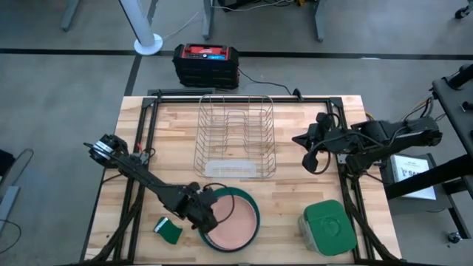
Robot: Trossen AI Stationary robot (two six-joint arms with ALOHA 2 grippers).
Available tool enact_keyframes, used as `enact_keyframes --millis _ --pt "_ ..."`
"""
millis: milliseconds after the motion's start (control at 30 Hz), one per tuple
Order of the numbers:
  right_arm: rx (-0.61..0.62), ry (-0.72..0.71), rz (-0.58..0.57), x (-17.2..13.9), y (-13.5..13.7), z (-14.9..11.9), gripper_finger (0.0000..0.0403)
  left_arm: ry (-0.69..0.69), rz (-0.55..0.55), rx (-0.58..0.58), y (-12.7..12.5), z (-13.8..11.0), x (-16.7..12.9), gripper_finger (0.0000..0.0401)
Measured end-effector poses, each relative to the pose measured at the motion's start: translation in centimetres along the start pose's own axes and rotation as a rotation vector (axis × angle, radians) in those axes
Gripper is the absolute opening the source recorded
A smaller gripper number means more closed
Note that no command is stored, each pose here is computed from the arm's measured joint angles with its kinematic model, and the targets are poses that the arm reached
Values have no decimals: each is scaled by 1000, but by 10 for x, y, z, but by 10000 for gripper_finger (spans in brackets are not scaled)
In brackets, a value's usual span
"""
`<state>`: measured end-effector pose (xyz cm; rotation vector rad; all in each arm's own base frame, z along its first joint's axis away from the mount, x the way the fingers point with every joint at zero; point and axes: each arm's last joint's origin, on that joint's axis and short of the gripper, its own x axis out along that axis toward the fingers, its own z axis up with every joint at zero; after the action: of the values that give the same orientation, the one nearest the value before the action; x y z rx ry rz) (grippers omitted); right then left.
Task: Sort dishes
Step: Put the pink plate in the dishwasher rack
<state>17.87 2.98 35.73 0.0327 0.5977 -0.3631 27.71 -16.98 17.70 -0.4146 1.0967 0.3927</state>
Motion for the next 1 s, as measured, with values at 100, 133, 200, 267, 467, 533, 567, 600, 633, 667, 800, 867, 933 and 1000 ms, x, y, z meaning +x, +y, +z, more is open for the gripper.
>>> enact_keyframes --millis 100,133,200,267,467,533,567,600,633,667,800,867,933,1000 --pt "6 10 -3 2 0 -3 0 -21 20 -1 1 0 0 116" --pt "8 12 -4 3 1 -4 0 -25 28 0 1 1 -1 116" --pt "12 18 -6 4 1 -5 0 -34 44 3 0 3 -4 116" --pt "12 21 -7 5 1 -6 0 -46 81 13 1 5 -9 116" --pt "14 24 -8 5 1 -7 0 -44 123 36 -1 11 -21 116" --pt "16 23 -8 5 1 -7 0 -43 100 46 -5 14 -25 116" --pt "15 24 -8 5 1 -7 0 -41 88 51 -7 15 -26 116" --pt "16 23 -8 5 1 -7 0 -40 79 55 -9 16 -28 116" --pt "16 23 -8 5 1 -7 0 -40 72 56 -10 17 -30 116" --pt "16 23 -8 5 1 -7 0 -41 65 59 -11 18 -31 116" --pt "16 23 -8 5 1 -7 0 -25 49 58 -12 19 -32 116" --pt "16 23 -8 5 1 -7 0 -13 61 45 -10 16 -29 116" --pt "16 23 -8 5 1 -7 0 -4 77 28 -6 13 -25 116" --pt "16 23 -8 5 1 -7 0 -2 89 25 -4 11 -23 116"
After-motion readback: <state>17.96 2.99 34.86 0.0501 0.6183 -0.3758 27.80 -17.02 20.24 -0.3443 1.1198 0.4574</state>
